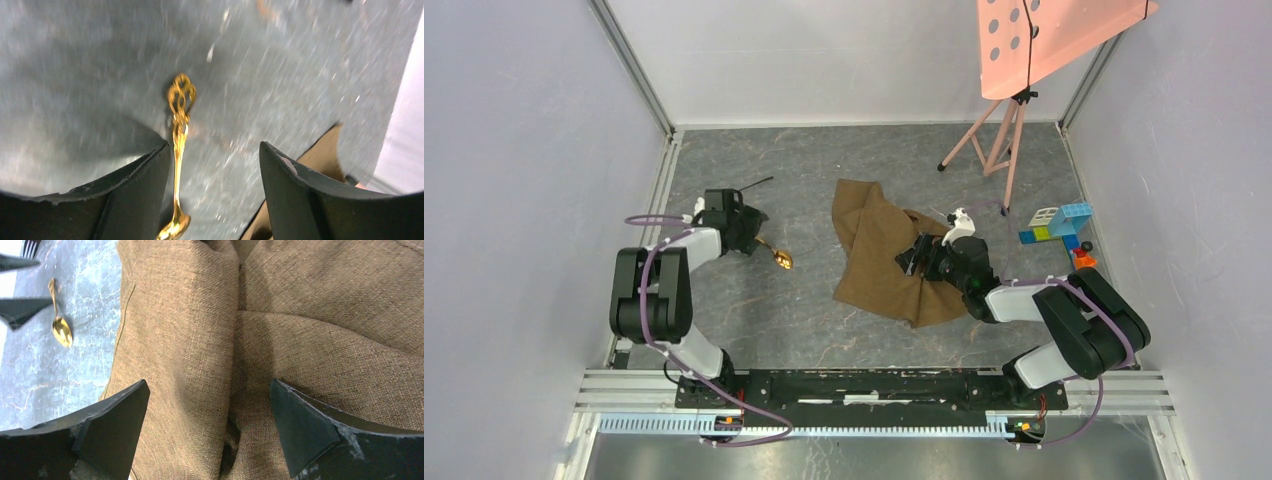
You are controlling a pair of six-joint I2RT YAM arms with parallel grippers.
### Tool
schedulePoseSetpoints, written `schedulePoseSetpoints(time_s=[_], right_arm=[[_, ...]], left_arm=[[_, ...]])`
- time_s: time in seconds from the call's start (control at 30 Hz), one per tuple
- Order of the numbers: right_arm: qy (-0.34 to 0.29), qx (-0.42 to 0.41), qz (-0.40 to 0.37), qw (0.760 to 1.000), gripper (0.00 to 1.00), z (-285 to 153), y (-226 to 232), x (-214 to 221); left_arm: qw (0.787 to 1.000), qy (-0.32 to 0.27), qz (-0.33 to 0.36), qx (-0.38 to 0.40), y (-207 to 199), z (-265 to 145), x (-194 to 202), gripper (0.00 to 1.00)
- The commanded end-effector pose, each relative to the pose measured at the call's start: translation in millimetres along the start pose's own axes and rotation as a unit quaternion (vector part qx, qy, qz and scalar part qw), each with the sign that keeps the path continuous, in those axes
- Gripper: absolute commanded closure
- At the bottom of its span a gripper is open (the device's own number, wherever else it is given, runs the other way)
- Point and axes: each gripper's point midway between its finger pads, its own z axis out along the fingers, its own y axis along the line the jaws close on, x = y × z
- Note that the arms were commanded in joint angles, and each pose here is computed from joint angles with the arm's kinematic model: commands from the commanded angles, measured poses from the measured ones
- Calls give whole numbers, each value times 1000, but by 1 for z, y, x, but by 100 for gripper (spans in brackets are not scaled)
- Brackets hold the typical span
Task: Fold the napkin into a case and place the utensils inside
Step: Move the spoon to the corner of the board.
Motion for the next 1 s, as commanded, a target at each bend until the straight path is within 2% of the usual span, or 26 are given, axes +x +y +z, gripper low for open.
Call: schedulePoseSetpoints(time_s=[0.0, 0.1, 0.17, 0.27, 0.33, 0.47, 0.6, 0.77, 0.87, 0.97], right_arm=[[29, -3, -26, 999, 2, 2, 3, 14], [32, -5, -31, 999, 2, 3, 5, 15], [33, -5, -33, 999, 2, 4, 6, 15], [31, -5, -36, 999, 2, 5, 7, 15], [33, -5, -37, 999, 2, 7, 8, 15], [33, -4, -41, 999, 2, 7, 9, 16], [32, -4, -42, 999, 2, 6, 9, 16], [27, -6, -43, 999, 2, 4, 9, 15], [22, -7, -43, 999, 2, 3, 9, 13], [23, -7, -43, 999, 2, 3, 9, 14]], left_arm=[[998, -20, 20, -60, 32, 27, -31, 27], [995, -56, 30, -79, 28, 27, -59, 26], [991, -69, 54, -97, 25, 15, -68, 20], [993, -42, 75, -82, 15, -6, -38, 7], [993, 2, 92, -72, 8, -19, 5, 1], [991, 73, 108, -17, -9, -37, 79, 0], [988, 118, 97, 27, -29, -39, 119, 0], [988, 116, 104, 12, -37, -15, 119, 0], [988, 108, 103, 37, -52, -7, 116, 0], [984, 141, 90, 66, -68, 1, 124, 0]])
